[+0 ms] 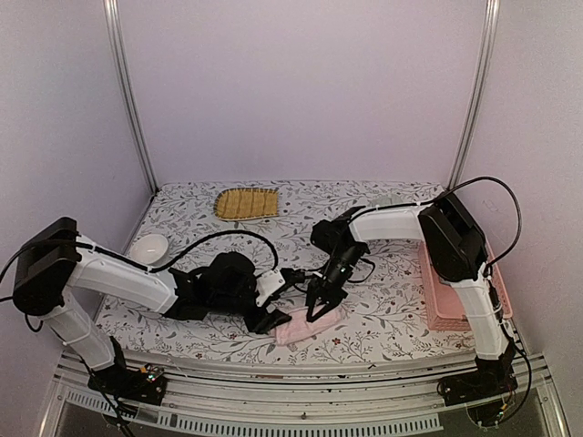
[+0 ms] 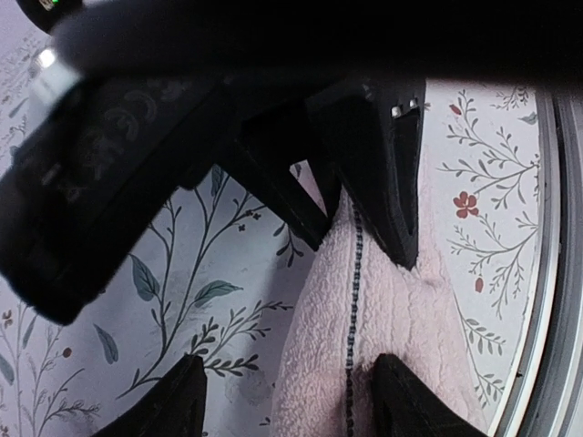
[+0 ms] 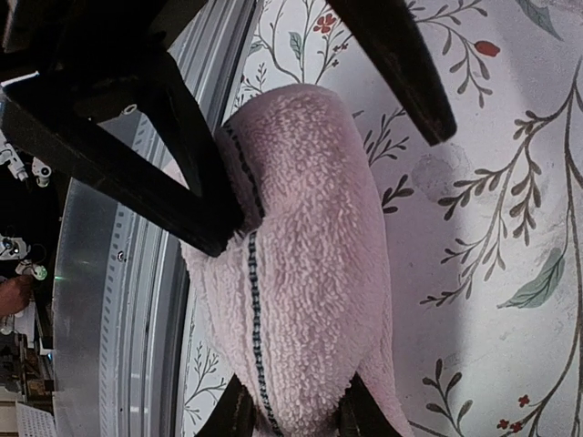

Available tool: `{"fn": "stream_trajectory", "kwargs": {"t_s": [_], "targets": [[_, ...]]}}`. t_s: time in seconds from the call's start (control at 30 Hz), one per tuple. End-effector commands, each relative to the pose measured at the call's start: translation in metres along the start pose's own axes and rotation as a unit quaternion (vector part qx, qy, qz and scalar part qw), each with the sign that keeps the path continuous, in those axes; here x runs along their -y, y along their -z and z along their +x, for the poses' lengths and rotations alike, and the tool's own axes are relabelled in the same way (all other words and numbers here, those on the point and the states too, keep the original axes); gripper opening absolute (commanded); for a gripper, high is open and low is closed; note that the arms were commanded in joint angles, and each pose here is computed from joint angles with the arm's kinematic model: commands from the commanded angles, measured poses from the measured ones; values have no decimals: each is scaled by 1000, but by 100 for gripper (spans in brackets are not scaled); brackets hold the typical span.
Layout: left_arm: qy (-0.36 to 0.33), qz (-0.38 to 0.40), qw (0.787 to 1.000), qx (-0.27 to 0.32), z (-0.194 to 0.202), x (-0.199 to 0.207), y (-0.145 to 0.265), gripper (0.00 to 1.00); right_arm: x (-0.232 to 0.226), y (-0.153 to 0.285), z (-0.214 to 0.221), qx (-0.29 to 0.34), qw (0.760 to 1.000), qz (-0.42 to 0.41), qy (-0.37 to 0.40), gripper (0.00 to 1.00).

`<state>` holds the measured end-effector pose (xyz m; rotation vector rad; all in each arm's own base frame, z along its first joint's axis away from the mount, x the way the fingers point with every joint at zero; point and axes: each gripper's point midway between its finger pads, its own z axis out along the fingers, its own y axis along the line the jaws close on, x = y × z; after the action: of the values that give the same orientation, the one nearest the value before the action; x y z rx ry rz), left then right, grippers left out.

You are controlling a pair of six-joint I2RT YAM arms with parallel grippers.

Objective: Roll the towels
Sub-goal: Roll the towel at the center of the board.

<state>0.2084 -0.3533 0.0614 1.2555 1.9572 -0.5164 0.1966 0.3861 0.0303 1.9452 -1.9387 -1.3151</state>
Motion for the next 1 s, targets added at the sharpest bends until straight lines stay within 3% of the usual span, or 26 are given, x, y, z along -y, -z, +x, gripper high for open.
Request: {"fn": "stream_trajectory", "kwargs": {"t_s": [0.0,0.23,0.57,0.87,0.97], "targets": [[-15,41,998,-38,22,24,-5,65,21,-33,84,-132,986,0,-102,20],[-4,73,997,-26,25,36,8,65,25,-33,85,-132,985,1,-110,21],[2,85,994,-72,50,46,-8,63,27,-30,82,-135,984,10,-114,24],[8,91,987,-129,83,50,-19,52,18,-8,57,-103,990,44,-91,34],[18,95,987,-129,82,52,-19,55,9,2,47,-89,992,52,-74,30]]}}
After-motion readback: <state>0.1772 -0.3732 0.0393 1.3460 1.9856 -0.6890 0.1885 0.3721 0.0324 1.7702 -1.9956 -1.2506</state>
